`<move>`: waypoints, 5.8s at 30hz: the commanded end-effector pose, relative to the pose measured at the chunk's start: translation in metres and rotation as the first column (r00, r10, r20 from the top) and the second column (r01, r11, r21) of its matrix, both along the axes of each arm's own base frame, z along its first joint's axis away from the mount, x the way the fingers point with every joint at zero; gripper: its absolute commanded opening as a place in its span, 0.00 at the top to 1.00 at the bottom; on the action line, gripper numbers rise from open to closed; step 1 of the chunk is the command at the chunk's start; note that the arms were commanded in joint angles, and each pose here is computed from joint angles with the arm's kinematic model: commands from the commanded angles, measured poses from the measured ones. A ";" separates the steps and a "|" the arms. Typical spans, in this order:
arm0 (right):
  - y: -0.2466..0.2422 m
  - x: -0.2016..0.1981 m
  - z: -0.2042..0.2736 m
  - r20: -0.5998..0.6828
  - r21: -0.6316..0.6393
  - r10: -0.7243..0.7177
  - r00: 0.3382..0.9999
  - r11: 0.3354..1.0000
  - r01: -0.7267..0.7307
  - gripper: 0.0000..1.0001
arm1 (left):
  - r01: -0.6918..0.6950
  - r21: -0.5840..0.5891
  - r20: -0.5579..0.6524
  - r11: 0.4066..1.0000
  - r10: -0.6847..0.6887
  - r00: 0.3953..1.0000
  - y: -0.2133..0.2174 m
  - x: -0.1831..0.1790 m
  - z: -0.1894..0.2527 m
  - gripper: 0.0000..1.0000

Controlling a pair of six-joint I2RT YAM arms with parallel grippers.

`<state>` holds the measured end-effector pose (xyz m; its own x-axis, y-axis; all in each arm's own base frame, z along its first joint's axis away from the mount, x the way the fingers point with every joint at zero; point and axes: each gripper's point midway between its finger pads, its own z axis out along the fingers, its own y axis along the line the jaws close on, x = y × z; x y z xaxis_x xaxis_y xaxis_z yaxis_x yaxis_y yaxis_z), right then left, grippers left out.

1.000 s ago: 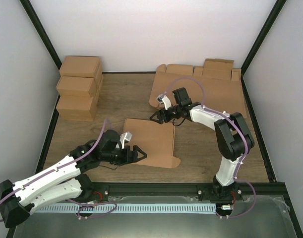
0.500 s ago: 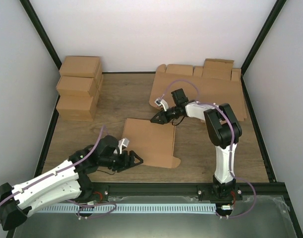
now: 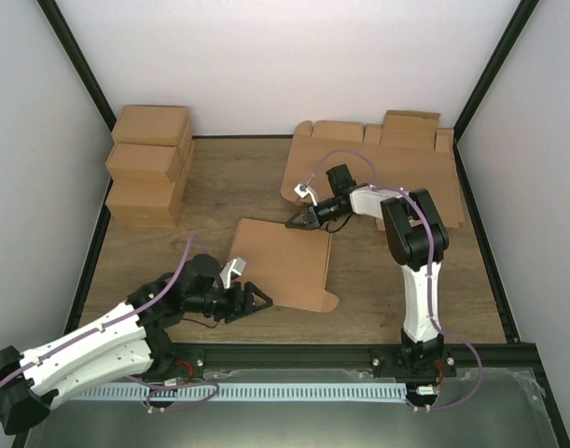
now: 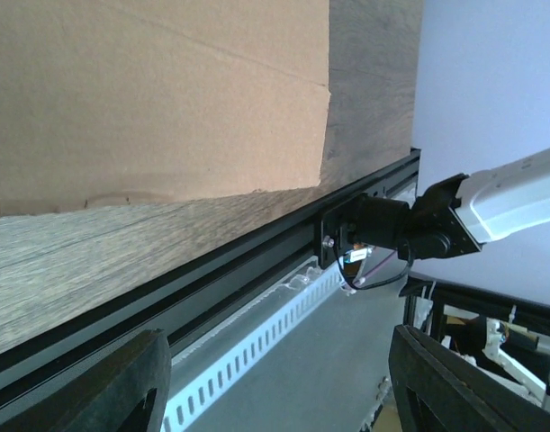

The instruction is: Fold the paper box

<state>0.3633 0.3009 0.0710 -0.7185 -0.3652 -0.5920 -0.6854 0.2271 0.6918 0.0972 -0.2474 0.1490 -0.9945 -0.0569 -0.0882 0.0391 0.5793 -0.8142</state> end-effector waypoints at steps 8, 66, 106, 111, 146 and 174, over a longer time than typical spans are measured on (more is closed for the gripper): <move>-0.019 0.022 -0.032 -0.033 -0.096 -0.068 0.997 0.993 0.064 0.83 | 0.109 -0.157 0.096 0.982 -0.095 0.991 -0.026 -0.002 0.063 0.53; 0.002 -0.018 -0.023 0.014 -0.139 -0.018 1.000 0.990 0.020 0.76 | -0.146 0.110 0.618 0.983 0.047 0.785 -0.055 0.135 0.001 0.96; -0.016 -0.068 0.007 0.176 -0.362 -0.249 0.952 0.883 0.298 0.66 | -0.172 0.162 0.497 0.972 0.071 0.865 -0.023 0.109 0.027 0.76; -0.009 -0.073 0.027 0.196 -0.307 -0.211 0.958 0.914 0.264 0.65 | -0.242 0.182 0.488 0.953 0.126 0.864 -0.006 0.109 0.025 0.76; -0.044 -0.136 0.214 0.396 -0.036 -0.274 0.876 0.949 0.313 0.33 | -0.292 0.179 0.513 0.939 0.164 0.842 0.002 0.115 0.038 0.40; -0.095 -0.169 0.133 0.228 -0.271 -0.639 0.734 0.683 0.679 0.32 | -0.267 0.361 0.435 0.894 0.092 0.896 -0.006 0.125 0.006 0.44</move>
<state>0.1959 0.2072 0.1993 -0.7650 -0.1081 -0.6349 -0.4108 0.8412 0.3517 0.2277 -0.2662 0.1799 -0.8129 -0.1580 -0.5606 0.1992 0.8290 -0.5226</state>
